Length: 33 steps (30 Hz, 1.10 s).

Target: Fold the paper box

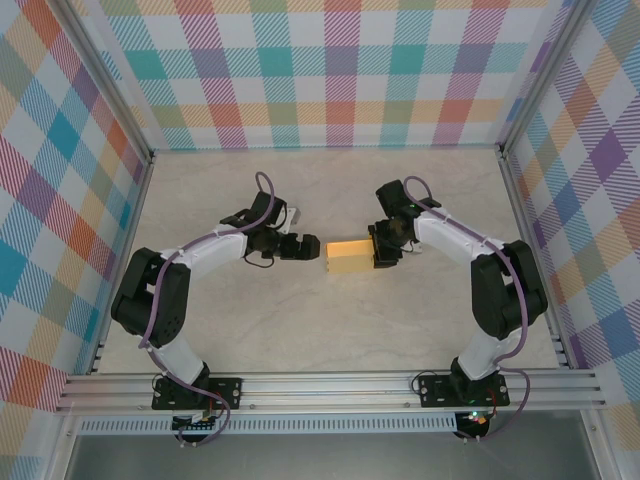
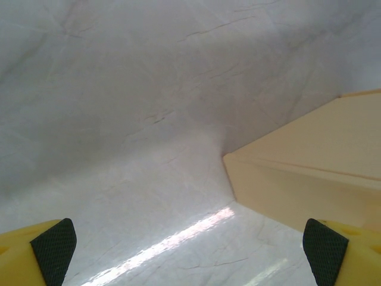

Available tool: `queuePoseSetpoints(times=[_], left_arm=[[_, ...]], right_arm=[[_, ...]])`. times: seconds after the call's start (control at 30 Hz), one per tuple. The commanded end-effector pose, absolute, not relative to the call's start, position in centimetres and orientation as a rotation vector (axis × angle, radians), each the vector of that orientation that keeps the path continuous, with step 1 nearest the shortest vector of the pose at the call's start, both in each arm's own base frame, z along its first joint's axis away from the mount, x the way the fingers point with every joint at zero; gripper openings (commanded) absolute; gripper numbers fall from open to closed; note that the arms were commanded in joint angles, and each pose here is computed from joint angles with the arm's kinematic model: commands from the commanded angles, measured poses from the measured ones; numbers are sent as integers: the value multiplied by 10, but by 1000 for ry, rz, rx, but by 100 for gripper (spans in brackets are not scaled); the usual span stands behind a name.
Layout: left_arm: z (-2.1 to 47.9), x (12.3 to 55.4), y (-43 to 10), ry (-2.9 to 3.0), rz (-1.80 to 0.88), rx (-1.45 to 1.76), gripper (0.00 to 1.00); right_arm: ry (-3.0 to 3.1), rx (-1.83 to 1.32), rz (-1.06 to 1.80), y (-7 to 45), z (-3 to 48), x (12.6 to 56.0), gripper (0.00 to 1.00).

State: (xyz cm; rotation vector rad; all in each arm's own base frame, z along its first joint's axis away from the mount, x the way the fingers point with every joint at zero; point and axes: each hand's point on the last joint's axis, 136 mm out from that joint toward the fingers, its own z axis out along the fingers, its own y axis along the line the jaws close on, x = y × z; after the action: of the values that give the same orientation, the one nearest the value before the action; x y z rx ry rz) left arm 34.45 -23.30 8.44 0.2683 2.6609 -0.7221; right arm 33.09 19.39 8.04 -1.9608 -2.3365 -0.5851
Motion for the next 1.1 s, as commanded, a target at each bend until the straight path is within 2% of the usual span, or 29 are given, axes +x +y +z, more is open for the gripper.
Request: queuePoseSetpoints(times=[0.0,0.27,1.07], left_arm=[[99,338,-248,2629,-856,265,100],[108,338,-264,2577,-988,232,100],[120,340,-278,2540,-1072,217,100]], right_arm=[[-2343,-1955,-451,188,68,318,58],[-2361,-1951,-447,189,70,324,60],[-2397,-1915,-363,200,50,313,62]])
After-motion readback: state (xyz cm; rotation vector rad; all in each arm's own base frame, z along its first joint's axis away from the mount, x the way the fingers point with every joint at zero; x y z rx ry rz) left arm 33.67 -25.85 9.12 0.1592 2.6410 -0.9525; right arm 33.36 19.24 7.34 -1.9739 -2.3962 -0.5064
